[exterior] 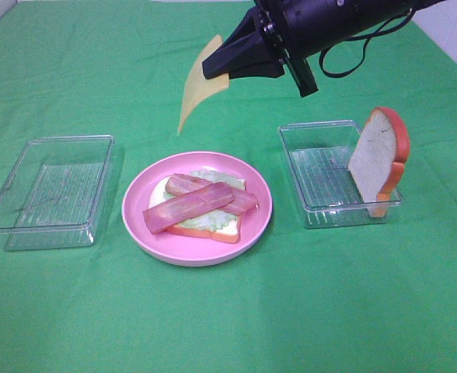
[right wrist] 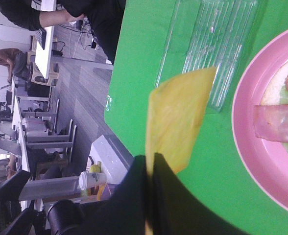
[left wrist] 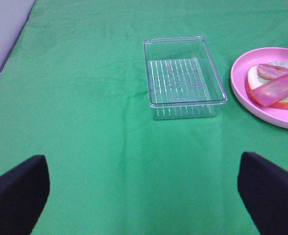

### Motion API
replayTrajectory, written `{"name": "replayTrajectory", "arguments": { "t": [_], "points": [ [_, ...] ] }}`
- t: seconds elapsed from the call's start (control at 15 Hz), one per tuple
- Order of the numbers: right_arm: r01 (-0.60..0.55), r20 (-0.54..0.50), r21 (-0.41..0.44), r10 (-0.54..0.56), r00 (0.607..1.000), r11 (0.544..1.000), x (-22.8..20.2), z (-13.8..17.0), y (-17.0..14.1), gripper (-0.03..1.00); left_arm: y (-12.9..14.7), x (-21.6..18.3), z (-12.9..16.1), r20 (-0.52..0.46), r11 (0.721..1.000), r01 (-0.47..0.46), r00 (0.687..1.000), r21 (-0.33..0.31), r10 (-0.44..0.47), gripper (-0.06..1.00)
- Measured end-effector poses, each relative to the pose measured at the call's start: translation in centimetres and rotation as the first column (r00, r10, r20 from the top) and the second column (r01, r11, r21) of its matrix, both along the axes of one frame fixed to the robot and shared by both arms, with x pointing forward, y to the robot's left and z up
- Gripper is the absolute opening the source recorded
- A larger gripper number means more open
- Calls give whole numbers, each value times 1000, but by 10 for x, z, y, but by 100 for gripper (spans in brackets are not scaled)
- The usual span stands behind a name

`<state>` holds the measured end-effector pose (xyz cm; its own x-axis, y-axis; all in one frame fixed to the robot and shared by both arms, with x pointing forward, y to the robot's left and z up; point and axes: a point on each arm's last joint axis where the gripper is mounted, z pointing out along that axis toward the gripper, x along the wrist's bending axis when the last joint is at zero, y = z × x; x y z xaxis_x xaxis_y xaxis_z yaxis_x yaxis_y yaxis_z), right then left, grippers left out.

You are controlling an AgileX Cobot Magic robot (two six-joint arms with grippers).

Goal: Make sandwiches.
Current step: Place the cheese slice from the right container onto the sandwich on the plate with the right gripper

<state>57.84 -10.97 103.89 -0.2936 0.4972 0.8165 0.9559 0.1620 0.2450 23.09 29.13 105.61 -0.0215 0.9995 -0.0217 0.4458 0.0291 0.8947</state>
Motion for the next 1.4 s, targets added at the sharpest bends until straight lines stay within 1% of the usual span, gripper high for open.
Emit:
{"name": "replayTrajectory", "arguments": {
  "t": [0.13, 0.27, 0.33, 0.4, 0.67, 0.93, 1.13, 1.2, 1.4],
  "points": [
    [19, 7, 6, -20, 1000, 1000, 1, -5, 0, 2, 0, 0, 0, 0, 1000, 0, 1000, 0, 0, 97],
    [34, -17, 22, -34, 999, 999, 5, -12, 2, 2, 0, 0, 0, 0, 1000, 0, 1000, 0, 0, 97],
    [39, -59, 29, -37, 998, 999, 10, -28, 8, 2, 0, 0, 0, 0, 1000, 0, 1000, 0, 0, 97],
    [34, -68, 29, -32, 997, 999, 11, -34, 11, 2, 0, 0, 0, 0, 1000, 0, 1000, 0, 0, 97],
    [-16, -138, 45, 22, 990, 999, 14, -82, 49, 2, 0, 0, 0, 0, 1000, 0, 1000, 0, 0, 97],
    [-13, -147, 39, 18, 989, 999, 31, -105, 60, 2, 0, 0, 0, 0, 1000, 0, 1000, 0, 0, 97],
    [-9, -168, -9, 8, 986, 1000, 32, -120, 59, 2, 0, 0, 0, 0, 1000, 0, 1000, 0, 0, 97],
    [-14, -182, -60, 3, 983, 998, 32, -128, 56, 2, 0, 0, 0, 0, 1000, 0, 1000, 0, 0, 97],
    [-8, -181, -118, -14, 983, 993, 32, -132, 53, 2, 0, 0, 0, 0, 1000, 0, 1000, 0, 0, 97]
  ]
}}
